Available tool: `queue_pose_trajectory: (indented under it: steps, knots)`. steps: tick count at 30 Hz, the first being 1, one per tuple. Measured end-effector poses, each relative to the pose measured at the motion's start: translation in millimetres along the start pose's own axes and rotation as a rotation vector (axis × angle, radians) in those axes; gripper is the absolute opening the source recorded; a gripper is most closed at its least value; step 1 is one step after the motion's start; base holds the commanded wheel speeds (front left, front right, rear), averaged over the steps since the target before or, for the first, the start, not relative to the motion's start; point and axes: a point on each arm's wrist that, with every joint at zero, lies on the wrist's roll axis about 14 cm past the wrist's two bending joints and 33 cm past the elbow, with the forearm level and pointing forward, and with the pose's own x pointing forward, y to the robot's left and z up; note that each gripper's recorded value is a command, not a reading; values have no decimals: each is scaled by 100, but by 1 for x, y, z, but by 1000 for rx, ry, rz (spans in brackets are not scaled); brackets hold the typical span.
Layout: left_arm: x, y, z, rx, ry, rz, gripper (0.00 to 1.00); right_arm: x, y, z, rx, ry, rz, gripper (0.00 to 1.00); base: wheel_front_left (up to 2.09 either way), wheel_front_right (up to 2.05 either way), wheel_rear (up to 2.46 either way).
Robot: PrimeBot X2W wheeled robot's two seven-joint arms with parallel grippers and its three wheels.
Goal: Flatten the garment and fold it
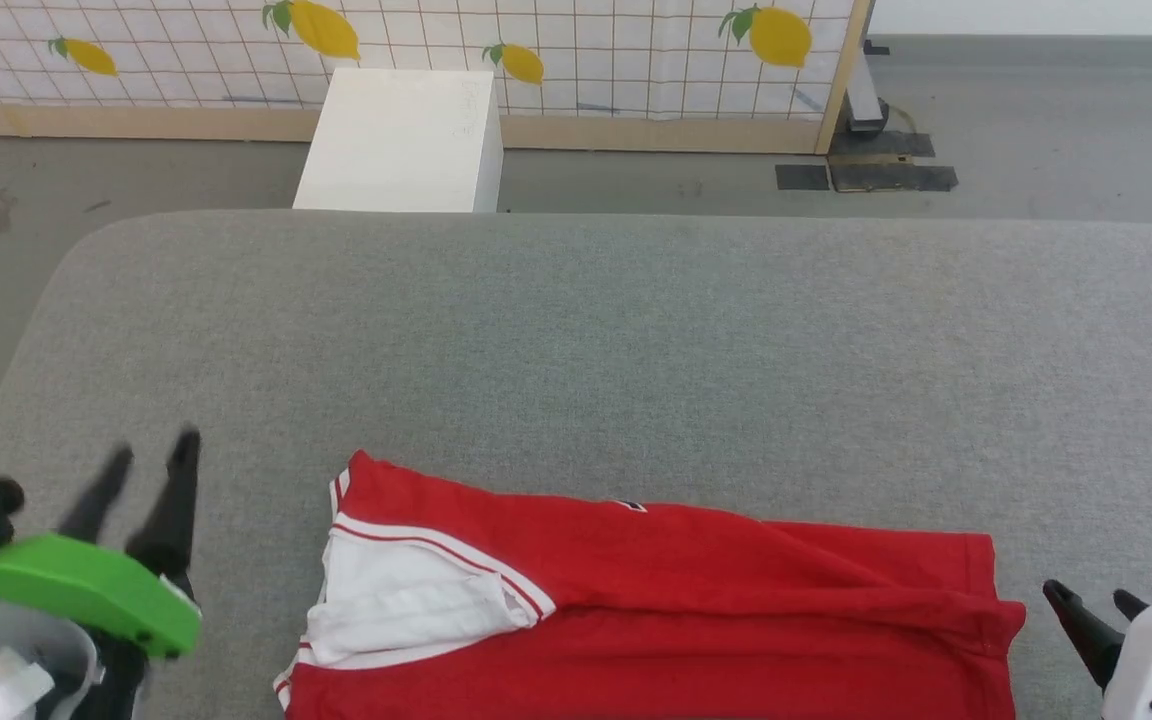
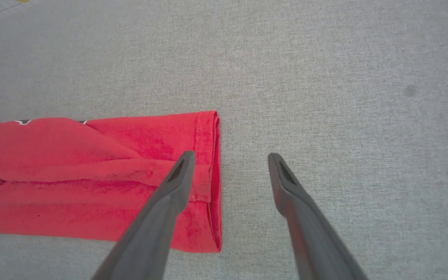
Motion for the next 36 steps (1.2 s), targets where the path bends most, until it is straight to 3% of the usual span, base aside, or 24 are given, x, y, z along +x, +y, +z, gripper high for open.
queue_pose_trajectory:
  steps: [5, 8, 16, 25, 26, 28, 36]
  knots:
    - [11, -20, 42, 157, -275, -83, 100, 10, -7, -18, -42, 105, -13, 100, 0, 0, 0]
    - [18, -27, 46, 225, -356, -109, 100, 22, 0, -22, -45, 139, 10, 100, 0, 0, 0]
    - [35, -34, 26, 283, -348, -117, 100, 45, 24, -55, -75, 309, 78, 100, 0, 0, 0]
    - [41, -28, 15, 267, -328, -97, 100, 58, 54, -59, -131, 348, 170, 100, 0, 0, 0]
    - [40, -27, 15, 269, -329, -96, 100, 58, 54, -59, -132, 353, 170, 38, 0, 0, 0]
    - [40, -27, 15, 275, -330, -95, 100, 59, 53, -59, -137, 359, 170, 0, 0, 0, 0]
    - [42, -28, 14, 272, -332, -93, 100, 59, 26, -52, -99, 350, 103, 0, 0, 0, 0]
